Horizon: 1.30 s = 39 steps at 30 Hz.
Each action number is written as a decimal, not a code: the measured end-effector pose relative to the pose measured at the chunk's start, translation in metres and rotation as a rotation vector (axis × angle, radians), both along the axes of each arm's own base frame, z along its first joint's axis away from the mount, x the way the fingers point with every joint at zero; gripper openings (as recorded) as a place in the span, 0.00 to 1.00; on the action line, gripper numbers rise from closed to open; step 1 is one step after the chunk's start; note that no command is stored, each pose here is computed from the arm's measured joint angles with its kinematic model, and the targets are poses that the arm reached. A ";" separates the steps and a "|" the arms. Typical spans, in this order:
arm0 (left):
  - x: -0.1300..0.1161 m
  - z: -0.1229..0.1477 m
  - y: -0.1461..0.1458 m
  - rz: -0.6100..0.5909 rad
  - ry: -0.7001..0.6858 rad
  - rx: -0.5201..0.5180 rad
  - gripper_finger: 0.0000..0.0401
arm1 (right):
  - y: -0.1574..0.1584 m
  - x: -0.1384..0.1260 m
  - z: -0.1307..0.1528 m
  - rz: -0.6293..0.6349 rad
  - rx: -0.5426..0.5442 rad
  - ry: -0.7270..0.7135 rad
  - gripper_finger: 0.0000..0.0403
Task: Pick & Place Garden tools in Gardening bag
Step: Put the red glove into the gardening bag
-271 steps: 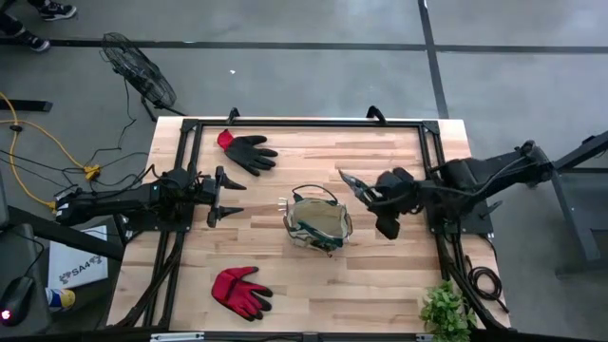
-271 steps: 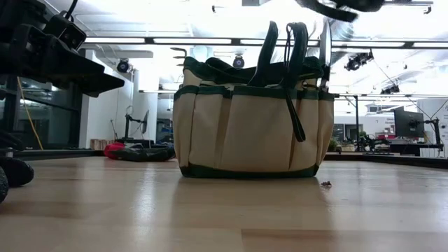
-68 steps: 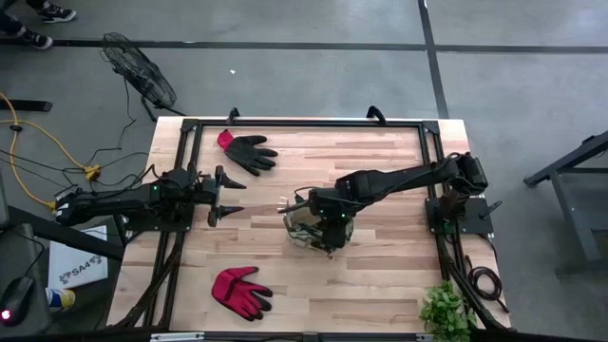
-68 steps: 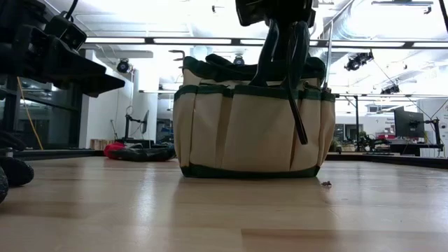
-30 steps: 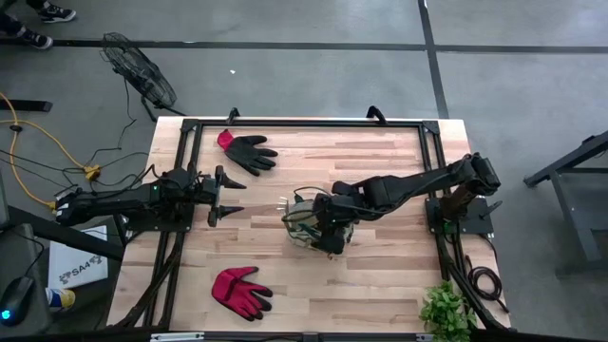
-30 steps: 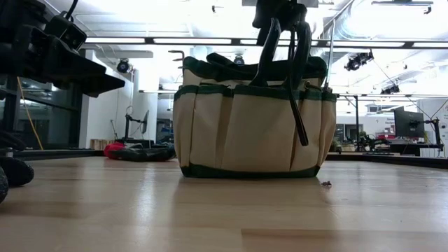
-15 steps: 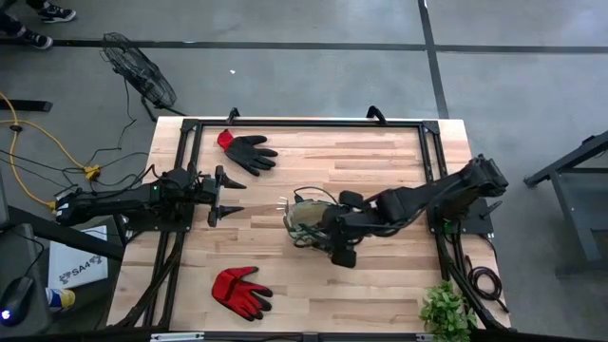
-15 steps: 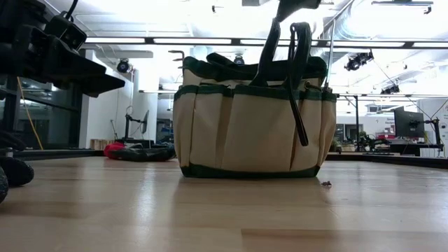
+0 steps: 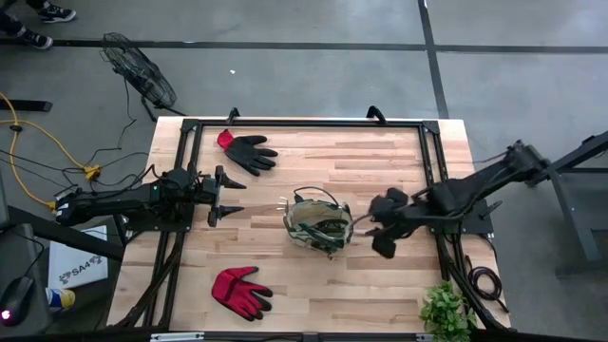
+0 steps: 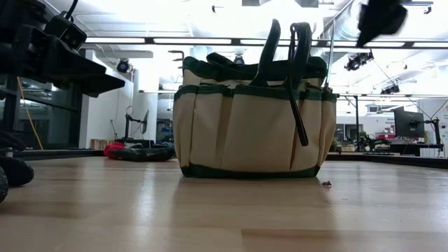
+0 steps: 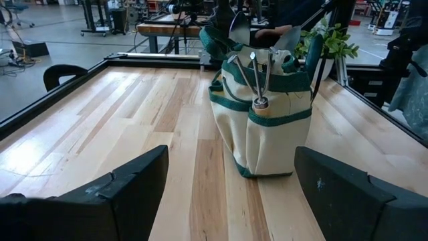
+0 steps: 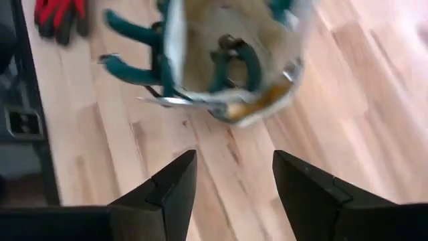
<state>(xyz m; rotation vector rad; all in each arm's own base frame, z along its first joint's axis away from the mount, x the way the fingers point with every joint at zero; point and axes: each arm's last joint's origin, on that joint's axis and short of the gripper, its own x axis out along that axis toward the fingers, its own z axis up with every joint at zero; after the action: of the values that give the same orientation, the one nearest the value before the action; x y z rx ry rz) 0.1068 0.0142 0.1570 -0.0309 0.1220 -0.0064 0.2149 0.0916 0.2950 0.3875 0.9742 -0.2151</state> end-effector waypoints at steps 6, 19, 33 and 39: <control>0.000 0.000 0.000 0.000 0.000 0.000 0.80 | -0.012 -0.038 -0.024 -0.030 0.123 -0.171 0.47; 0.000 0.000 0.000 0.000 0.000 0.000 0.80 | -0.042 -0.069 -0.079 -0.017 0.196 -0.538 0.47; 0.000 0.000 0.000 0.000 0.000 0.000 0.80 | -0.081 -0.082 -0.114 -0.199 0.169 -0.563 0.47; 0.000 0.000 0.000 0.000 0.000 0.000 0.80 | -0.087 -0.084 -0.128 -0.234 0.149 -0.646 0.47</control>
<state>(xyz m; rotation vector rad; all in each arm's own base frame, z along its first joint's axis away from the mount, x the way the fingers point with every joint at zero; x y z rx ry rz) 0.1068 0.0142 0.1570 -0.0308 0.1217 -0.0068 0.1304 0.0042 0.1669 0.6588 0.3073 -0.2101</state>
